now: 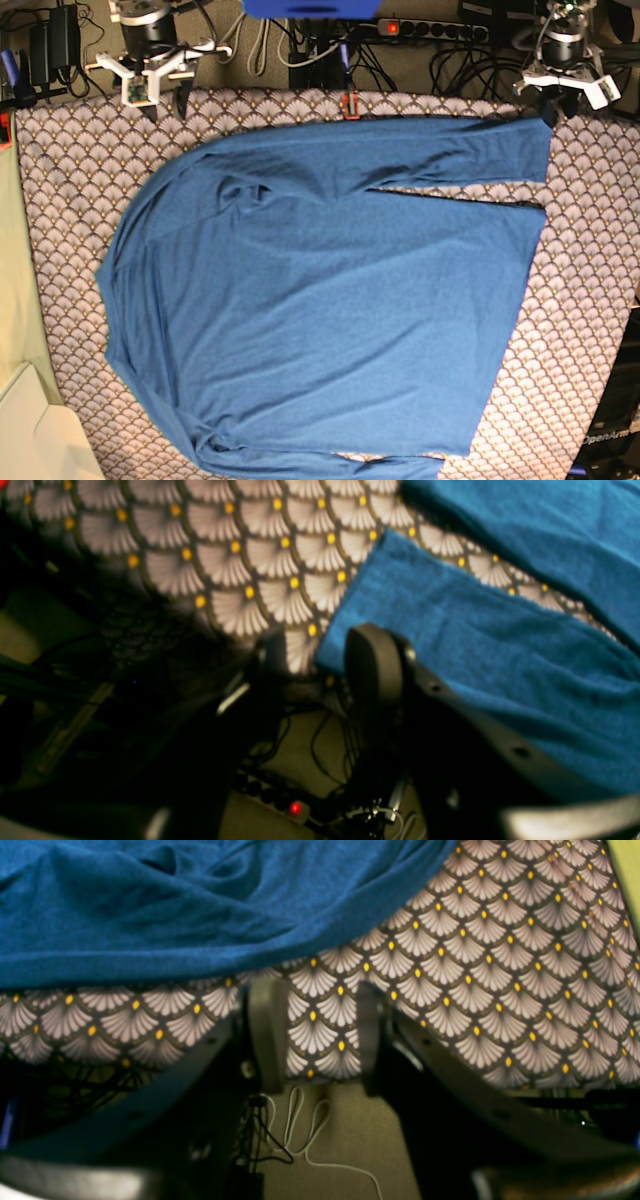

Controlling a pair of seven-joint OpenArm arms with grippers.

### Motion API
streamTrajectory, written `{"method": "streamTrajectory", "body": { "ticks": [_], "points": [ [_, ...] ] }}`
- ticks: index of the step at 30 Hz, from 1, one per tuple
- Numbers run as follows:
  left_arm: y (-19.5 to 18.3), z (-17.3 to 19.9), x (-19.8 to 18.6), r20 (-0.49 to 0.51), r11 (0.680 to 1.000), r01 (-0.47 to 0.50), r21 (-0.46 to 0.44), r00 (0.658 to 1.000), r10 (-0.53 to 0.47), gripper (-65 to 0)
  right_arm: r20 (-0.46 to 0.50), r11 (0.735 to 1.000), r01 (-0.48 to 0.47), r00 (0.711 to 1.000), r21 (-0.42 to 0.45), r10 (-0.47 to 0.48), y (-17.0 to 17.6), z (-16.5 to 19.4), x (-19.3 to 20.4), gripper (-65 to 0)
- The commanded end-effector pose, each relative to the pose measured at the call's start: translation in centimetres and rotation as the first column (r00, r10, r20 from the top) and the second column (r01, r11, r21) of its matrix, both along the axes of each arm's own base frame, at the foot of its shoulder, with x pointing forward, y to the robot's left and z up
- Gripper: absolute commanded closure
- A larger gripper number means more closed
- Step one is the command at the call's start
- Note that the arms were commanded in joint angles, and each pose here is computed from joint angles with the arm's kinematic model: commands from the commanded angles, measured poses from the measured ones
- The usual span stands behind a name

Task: Fold the T-shirt properly
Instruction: 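Grasp the shoulder edge near the sleeve with the left gripper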

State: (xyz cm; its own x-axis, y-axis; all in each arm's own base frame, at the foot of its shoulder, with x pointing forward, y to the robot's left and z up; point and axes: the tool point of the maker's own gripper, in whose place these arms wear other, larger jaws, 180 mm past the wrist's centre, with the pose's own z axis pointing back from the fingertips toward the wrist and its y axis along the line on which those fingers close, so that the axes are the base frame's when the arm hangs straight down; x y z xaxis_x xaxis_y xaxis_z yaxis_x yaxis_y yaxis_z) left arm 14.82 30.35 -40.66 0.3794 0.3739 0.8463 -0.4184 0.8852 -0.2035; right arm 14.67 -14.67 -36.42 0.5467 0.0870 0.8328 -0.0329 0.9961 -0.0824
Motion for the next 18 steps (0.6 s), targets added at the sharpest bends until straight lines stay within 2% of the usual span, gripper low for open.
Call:
{"method": "streamTrajectory", "body": {
  "ticks": [1, 18],
  "points": [
    [0.3, 0.9, 0.2, 0.030, 1.000, -0.002, 0.012, 1.000, 0.001, -23.8, 0.027, 1.000, -0.008, 1.000, 0.001, 0.008, 0.0, 0.7, 0.1, -23.9],
    [0.2, 1.0, 1.5, 0.057, 1.000, -0.012, -0.001, 0.998, 0.012, -23.8, 0.028, 1.000, -0.018, 0.999, -0.008, 0.018, -0.1, 0.7, 0.2, -23.8]
  ]
}}
